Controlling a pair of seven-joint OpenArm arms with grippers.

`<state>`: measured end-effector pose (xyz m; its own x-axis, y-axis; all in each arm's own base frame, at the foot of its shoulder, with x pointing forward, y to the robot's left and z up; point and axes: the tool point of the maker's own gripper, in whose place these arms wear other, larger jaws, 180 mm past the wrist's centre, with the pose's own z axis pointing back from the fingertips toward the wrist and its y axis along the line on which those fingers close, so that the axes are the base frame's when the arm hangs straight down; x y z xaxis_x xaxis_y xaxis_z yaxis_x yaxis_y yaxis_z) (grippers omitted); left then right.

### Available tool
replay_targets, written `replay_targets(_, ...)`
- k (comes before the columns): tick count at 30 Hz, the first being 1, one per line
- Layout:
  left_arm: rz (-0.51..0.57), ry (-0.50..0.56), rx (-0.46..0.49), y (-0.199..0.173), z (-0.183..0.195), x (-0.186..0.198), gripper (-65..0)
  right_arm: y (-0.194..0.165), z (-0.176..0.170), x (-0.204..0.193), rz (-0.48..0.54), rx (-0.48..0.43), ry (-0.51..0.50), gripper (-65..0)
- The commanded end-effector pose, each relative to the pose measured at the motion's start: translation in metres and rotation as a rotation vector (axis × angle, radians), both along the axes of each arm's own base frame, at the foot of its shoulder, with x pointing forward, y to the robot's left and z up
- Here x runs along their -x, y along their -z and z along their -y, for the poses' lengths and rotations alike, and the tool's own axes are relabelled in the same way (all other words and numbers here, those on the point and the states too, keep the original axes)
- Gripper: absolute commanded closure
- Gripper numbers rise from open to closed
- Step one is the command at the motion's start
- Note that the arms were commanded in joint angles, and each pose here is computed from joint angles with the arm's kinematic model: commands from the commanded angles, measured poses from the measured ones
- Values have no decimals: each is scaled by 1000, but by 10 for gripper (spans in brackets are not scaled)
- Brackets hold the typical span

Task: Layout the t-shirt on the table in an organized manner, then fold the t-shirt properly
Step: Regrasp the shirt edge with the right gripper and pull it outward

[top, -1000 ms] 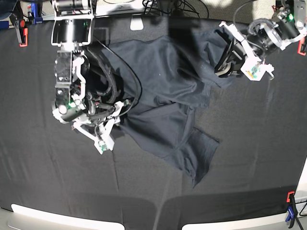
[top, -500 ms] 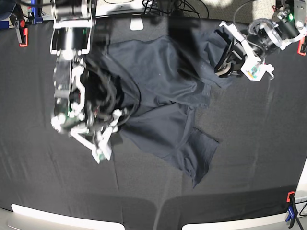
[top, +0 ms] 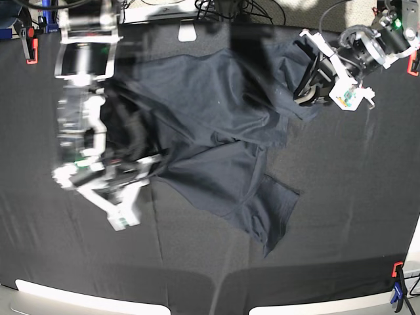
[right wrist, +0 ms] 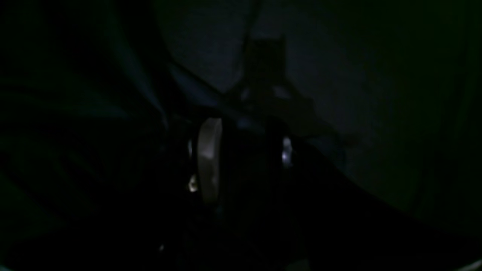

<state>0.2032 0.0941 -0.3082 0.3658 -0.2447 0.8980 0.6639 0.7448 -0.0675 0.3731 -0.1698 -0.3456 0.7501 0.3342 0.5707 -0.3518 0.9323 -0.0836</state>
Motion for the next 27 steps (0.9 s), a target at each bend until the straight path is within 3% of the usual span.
replay_targets(1,40,7,30,-12,2,-3,-42,-15,2,-9,50,-26,10,-193)
replay_targets(7,40,7,29,-12,2,-3,-42,-14,3,1,54,-193,56,-193)
replay_targets(11,40,7,30,-12,2,-3,-42,0,2,14,18,-192,52,-193)
replay_targets(17,39,7,29,-12,2,-2,-42,0,-2,10,44,-205,53,-193)
replay_targets(24,39,7,29,-12,2,-2,-42,30,-1,12,-13,-226,81,-192)
replay_targets(27,39,7,29,-12,2,-2,-42,30,-8,13,-10,-245,33,-191)
